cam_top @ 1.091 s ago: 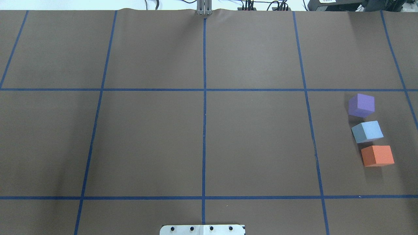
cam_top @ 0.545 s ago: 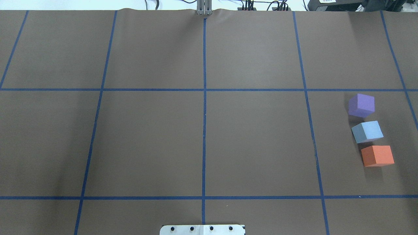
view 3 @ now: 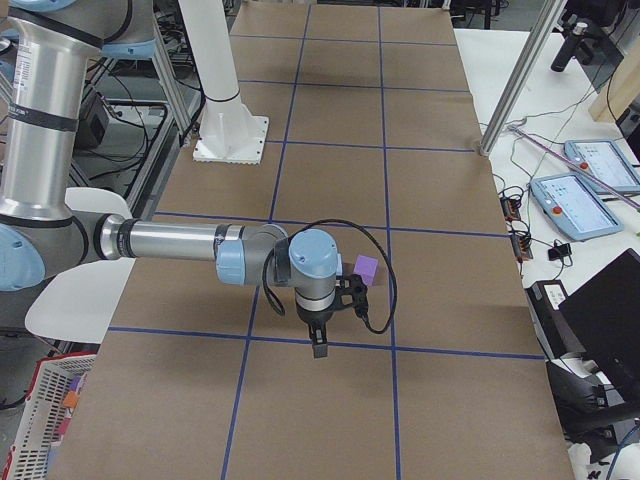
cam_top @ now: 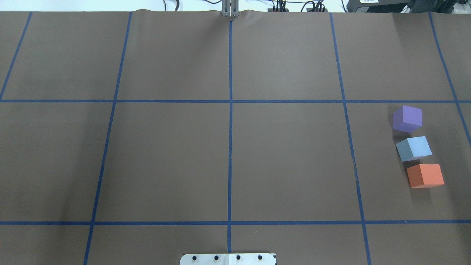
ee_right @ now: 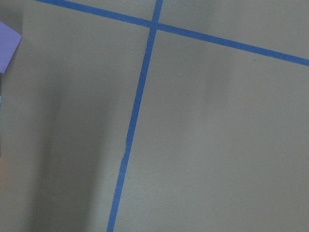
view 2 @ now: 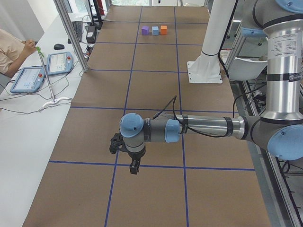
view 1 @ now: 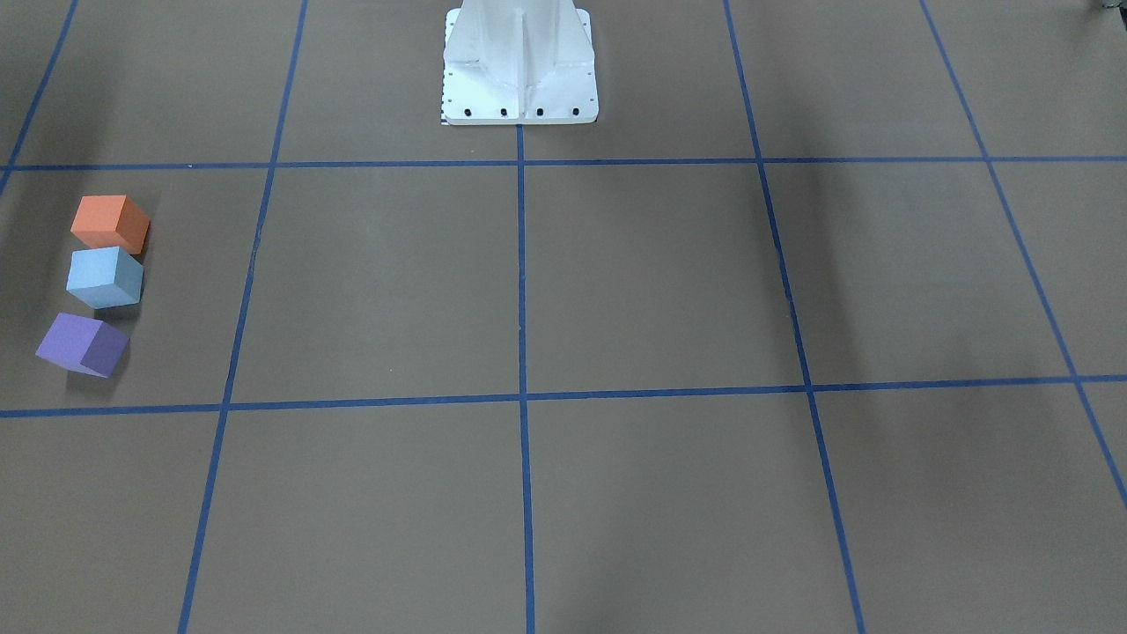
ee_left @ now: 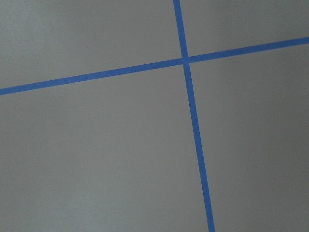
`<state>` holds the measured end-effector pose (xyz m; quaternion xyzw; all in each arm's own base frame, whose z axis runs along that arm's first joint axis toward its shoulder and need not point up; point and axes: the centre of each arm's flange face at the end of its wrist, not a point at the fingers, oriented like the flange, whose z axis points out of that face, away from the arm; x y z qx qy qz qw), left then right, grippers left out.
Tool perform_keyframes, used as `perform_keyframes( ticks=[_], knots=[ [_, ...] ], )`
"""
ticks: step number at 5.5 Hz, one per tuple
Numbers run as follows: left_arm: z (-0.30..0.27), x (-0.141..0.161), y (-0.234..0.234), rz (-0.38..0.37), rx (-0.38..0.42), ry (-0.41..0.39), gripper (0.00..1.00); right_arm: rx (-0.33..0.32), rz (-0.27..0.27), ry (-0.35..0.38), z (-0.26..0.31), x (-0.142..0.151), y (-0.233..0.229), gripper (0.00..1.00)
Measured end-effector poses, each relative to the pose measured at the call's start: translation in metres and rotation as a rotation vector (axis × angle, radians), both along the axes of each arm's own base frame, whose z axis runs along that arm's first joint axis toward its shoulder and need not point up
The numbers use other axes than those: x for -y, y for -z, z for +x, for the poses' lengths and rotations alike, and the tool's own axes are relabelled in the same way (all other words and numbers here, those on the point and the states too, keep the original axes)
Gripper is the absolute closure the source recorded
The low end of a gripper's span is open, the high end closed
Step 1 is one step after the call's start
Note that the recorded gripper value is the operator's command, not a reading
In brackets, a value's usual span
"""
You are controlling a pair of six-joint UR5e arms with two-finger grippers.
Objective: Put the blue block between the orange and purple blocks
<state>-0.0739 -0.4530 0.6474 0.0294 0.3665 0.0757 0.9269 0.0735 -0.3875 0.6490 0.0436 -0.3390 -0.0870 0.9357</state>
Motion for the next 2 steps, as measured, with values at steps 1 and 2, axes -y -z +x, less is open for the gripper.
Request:
perform_keyframes(
  ticks=[1,2],
  knots=[
    [0.0000,-0.0002,-0.0001,0.000,0.000,0.000,0.00,0.002,-0.003,-0.009,-0.0003,0.0008,0.0019,0.00],
    [0.0001,-0.0001,0.0002,0.001,0.000,0.000,0.00,0.011,-0.004,-0.013,-0.0011,0.0012,0.0034,0.00]
  ],
)
